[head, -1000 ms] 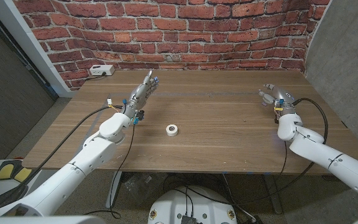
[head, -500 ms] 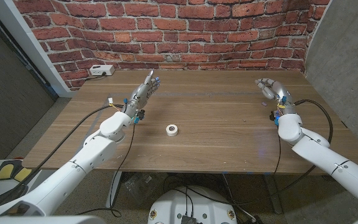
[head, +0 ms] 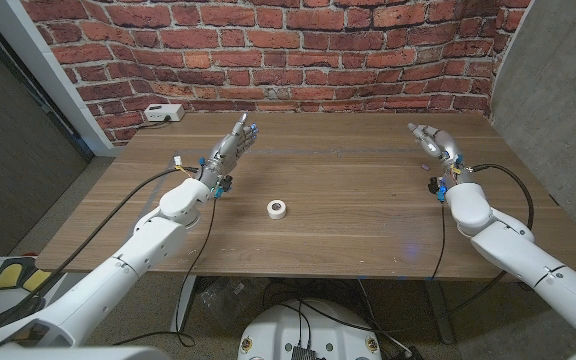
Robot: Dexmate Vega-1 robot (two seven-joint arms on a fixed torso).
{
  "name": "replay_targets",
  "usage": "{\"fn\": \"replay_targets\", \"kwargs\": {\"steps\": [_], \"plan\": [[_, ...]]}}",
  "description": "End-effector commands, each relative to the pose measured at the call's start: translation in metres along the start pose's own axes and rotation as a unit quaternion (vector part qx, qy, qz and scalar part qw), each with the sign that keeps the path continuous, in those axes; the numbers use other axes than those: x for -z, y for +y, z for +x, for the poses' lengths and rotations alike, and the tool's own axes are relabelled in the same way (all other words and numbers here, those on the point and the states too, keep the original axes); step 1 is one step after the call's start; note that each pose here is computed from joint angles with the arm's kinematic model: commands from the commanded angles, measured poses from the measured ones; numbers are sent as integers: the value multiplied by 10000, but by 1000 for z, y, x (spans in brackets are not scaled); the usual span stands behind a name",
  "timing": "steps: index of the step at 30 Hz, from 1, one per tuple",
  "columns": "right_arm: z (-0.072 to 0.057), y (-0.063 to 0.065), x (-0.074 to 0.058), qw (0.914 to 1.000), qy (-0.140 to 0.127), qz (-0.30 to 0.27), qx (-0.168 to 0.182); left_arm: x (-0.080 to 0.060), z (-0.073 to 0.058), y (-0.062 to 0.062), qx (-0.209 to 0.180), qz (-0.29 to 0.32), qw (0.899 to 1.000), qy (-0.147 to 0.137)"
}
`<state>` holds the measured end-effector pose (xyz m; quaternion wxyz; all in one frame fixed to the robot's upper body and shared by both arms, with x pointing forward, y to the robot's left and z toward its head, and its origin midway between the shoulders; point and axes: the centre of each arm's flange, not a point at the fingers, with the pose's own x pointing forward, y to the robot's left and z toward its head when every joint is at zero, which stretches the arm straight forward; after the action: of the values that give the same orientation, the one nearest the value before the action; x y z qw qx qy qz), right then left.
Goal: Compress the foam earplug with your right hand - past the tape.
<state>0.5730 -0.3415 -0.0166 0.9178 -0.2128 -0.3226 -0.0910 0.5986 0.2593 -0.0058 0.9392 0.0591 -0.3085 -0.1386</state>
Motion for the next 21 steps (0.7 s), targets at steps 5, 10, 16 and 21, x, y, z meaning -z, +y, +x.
{"fn": "replay_targets", "kwargs": {"steps": [5, 10, 16, 21], "plan": [[-6, 12, -2, 9750, -353, 2027, -839, 2, 5, 10, 180, -2, 9998, -11], [-8, 16, -2, 9643, -414, 2393, -1056, 4, 6, 13, 239, -31, 9997, -16], [-9, 19, -2, 9592, -463, 2529, -1173, 3, 4, 17, 260, -28, 9997, -41], [-10, 23, 4, 9560, -423, 2625, -1238, 4, 3, 18, 287, -60, 9996, -46]]}}
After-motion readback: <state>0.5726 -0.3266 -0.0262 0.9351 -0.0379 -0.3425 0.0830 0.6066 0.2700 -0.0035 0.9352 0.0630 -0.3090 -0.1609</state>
